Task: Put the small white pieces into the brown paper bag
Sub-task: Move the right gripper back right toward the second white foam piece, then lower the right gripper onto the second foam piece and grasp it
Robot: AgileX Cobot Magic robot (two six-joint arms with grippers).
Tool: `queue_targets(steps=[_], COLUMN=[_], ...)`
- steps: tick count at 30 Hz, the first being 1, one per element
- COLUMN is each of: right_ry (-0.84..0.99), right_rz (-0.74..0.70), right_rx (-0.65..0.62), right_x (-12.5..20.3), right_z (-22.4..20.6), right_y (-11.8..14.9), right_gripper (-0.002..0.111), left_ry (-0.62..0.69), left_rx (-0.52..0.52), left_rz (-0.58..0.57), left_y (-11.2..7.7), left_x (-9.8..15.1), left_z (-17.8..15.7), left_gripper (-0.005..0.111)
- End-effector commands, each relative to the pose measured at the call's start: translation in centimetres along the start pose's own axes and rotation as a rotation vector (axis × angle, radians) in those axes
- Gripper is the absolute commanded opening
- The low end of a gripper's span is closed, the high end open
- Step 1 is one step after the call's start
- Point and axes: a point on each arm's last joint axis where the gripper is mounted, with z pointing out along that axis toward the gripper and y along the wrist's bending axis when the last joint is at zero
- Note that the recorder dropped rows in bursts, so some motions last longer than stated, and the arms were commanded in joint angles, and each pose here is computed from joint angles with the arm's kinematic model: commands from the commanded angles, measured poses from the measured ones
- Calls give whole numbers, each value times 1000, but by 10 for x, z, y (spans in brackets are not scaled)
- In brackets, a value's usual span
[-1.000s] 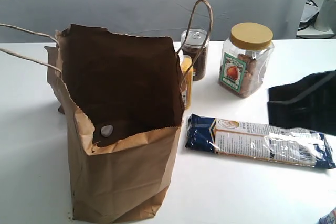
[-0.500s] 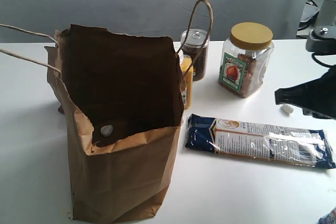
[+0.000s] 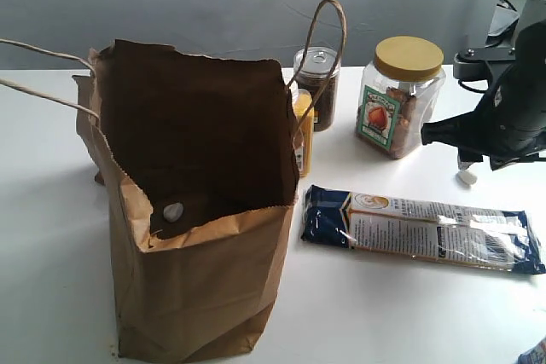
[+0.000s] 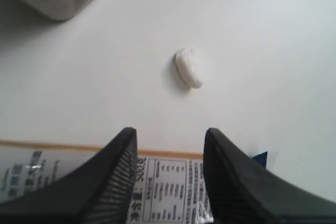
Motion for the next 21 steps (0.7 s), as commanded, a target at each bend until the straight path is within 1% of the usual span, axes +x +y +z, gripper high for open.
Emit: queue_targets(steps=[1, 7, 14, 21], right_ry=[24, 58, 75, 73], right_rz=[-10, -20, -15, -39], right_rx=[31, 38, 59, 50], right_x=[-13, -20, -28, -34], right_z=[20, 46, 69, 85], right_y=[-7, -6, -13, -10], right_gripper=[39, 39, 39, 39], left_ry=[-4, -4, -4, -4], left_rx=[7, 7, 7, 7], left_rz=[-11, -11, -11, -11], left_y=[0, 0, 0, 0], left_x=[1, 1, 1, 1], left_z=[0, 0, 0, 0], left_gripper=[0, 0, 0, 0])
